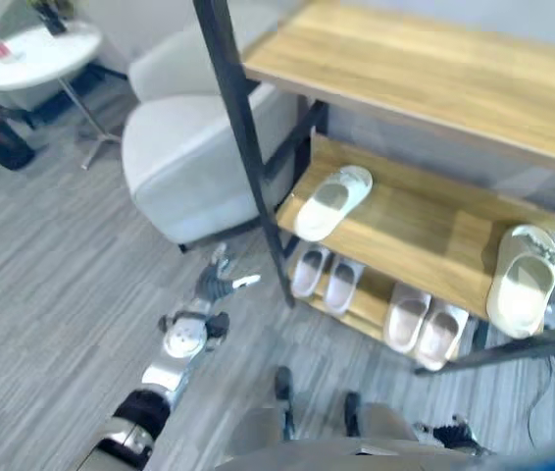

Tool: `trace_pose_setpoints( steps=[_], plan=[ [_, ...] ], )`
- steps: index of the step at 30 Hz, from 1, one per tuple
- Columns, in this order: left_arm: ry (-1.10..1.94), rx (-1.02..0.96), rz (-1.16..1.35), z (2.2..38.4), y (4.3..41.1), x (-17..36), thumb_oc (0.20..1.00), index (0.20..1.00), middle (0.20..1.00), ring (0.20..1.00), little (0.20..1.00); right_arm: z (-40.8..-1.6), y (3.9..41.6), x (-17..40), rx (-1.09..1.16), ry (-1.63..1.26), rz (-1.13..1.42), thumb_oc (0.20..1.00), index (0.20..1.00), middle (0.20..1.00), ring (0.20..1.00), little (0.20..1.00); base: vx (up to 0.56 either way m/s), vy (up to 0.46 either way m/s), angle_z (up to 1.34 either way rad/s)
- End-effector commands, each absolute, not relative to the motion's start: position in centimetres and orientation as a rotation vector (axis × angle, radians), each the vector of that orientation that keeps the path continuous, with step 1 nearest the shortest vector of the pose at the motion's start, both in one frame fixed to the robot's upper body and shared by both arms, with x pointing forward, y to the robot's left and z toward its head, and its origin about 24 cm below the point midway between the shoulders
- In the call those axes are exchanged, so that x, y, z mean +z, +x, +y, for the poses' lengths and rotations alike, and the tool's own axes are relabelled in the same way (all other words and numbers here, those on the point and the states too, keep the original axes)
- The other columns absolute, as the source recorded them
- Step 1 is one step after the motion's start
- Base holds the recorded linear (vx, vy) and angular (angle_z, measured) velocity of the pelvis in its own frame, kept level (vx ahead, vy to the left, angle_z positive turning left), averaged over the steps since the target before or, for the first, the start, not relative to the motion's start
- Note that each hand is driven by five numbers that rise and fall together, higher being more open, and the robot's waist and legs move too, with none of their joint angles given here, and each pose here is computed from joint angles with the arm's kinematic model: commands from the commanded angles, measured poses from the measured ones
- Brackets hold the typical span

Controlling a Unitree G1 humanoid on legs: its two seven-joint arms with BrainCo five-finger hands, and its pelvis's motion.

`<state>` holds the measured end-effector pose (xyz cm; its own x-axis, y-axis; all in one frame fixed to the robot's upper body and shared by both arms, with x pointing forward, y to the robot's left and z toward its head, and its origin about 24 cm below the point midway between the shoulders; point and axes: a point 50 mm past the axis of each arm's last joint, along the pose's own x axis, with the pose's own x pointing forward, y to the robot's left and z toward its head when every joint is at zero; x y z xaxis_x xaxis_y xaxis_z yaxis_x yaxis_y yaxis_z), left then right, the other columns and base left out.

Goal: Arrange the slippers neatly on the shoe rack.

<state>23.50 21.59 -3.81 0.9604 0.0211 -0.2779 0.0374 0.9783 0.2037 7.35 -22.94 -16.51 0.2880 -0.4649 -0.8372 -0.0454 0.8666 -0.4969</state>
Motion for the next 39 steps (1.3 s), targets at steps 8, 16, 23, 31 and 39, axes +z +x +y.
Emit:
trace_pose_setpoints(
  steps=[8, 16, 23, 31, 39],
  plan=[
    [0.260, -0.131, 0.500, 23.7, 19.2, -7.4, 1.000, 1.000, 1.000, 1.000, 1.000, -23.3, 4.5, -16.9, -0.219, -0.502, 1.358, 1.000, 1.000, 1.000, 1.000, 1.000, 0.01, -0.002, -0.03],
    [0.137, -0.224, 0.077, 16.7, 29.1, 1.4, 1.000, 1.000, 1.000, 1.000, 1.000, -22.1, 4.7, -17.2, -0.084, -0.553, 1.361, 1.000, 1.000, 1.000, 1.000, 1.000, 0.03, -0.033, 0.01],
    [0.535, -0.409, 0.058, 19.6, 26.0, 2.2, 1.000, 1.000, 1.000, 1.000, 1.000, -22.9, 4.4, -17.1, -0.084, -0.516, 1.368, 1.000, 1.000, 1.000, 1.000, 1.000, -0.05, -0.016, -0.12],
    [0.473, -0.603, 0.014, 16.0, 24.1, 3.3, 1.000, 1.000, 1.000, 1.000, 1.000, -22.6, 3.1, -17.3, -0.087, -0.469, 1.427, 1.000, 1.000, 1.000, 1.000, 1.000, -0.02, -0.027, -0.01],
    [0.401, -0.631, -0.036, 12.8, 25.0, 3.3, 1.000, 1.000, 1.000, 1.000, 1.000, -23.1, 3.3, -17.2, -0.093, -0.493, 1.418, 1.000, 1.000, 1.000, 1.000, 1.000, -0.01, -0.015, -0.12]
  ],
)
